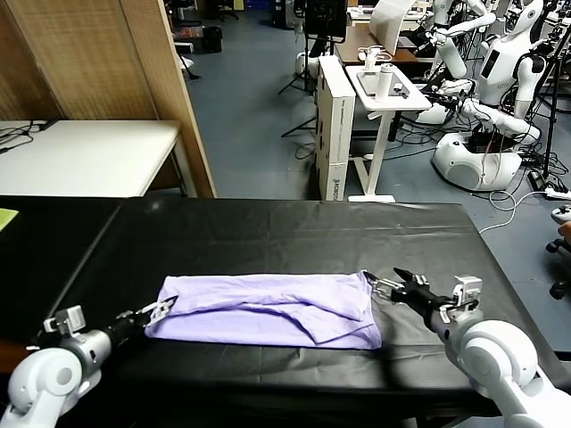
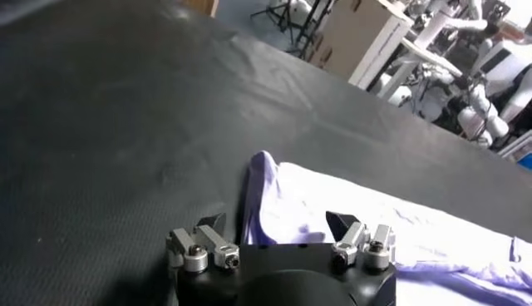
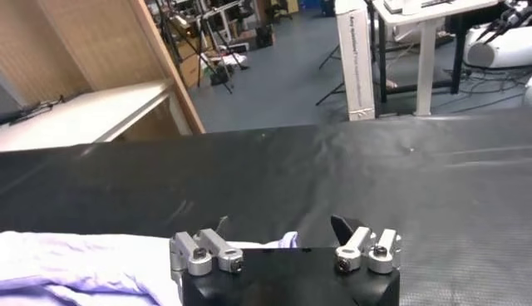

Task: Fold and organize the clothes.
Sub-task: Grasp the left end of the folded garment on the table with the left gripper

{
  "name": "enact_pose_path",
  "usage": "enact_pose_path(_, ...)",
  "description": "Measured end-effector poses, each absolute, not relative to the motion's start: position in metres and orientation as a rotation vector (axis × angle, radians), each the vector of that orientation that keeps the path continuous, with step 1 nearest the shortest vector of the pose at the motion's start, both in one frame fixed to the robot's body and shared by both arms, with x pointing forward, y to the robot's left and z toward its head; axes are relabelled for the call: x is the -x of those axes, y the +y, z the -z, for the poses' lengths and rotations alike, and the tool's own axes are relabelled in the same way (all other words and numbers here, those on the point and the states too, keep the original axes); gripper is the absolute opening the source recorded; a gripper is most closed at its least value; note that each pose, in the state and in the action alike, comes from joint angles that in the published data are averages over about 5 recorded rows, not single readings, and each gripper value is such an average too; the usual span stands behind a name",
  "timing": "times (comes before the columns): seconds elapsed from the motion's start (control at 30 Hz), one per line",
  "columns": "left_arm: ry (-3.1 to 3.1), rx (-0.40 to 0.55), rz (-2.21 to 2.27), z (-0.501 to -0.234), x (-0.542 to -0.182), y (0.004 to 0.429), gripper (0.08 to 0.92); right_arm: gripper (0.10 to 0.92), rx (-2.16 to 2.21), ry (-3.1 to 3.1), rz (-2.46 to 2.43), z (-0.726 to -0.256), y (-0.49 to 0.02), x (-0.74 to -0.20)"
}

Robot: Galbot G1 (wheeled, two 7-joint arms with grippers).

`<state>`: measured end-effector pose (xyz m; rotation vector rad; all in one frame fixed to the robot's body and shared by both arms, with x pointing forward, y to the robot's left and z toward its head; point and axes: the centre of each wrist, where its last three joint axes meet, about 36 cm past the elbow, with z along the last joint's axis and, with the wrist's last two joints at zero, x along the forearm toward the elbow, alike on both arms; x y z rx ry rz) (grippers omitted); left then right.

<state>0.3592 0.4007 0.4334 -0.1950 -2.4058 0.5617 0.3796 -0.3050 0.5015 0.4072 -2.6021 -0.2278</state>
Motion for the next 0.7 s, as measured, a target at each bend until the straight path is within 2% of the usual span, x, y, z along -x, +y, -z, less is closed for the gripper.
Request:
enact_pose_path(0.3, -2.397, 0.216, -0.585, -0.429, -0.36, 0.392, 0.897, 0.907, -0.404, -2.6, 0.224, -0.498, -0.304, -0.38)
enact_pose_path(0.4, -2.396, 0.215, -0.589, -0.428, -0.36, 0.392, 0.844, 0.907, -0.406, -2.601, 0.219, -0.497, -0.303, -0.381)
enact_pose_path(0.5, -2.393, 0.214, -0.59, -0.428, -0.36, 0.392, 0.703, 0.907, -0.409, -2.602, 0.213, -0.496, -0.3, -0.381)
enact_pose_path(0.7, -2.39, 0.21, -0.585, -0.429, -0.359, 0.389, 0.327, 0.907, -0.414, -2.604, 0.2, -0.493, -0.295, -0.382)
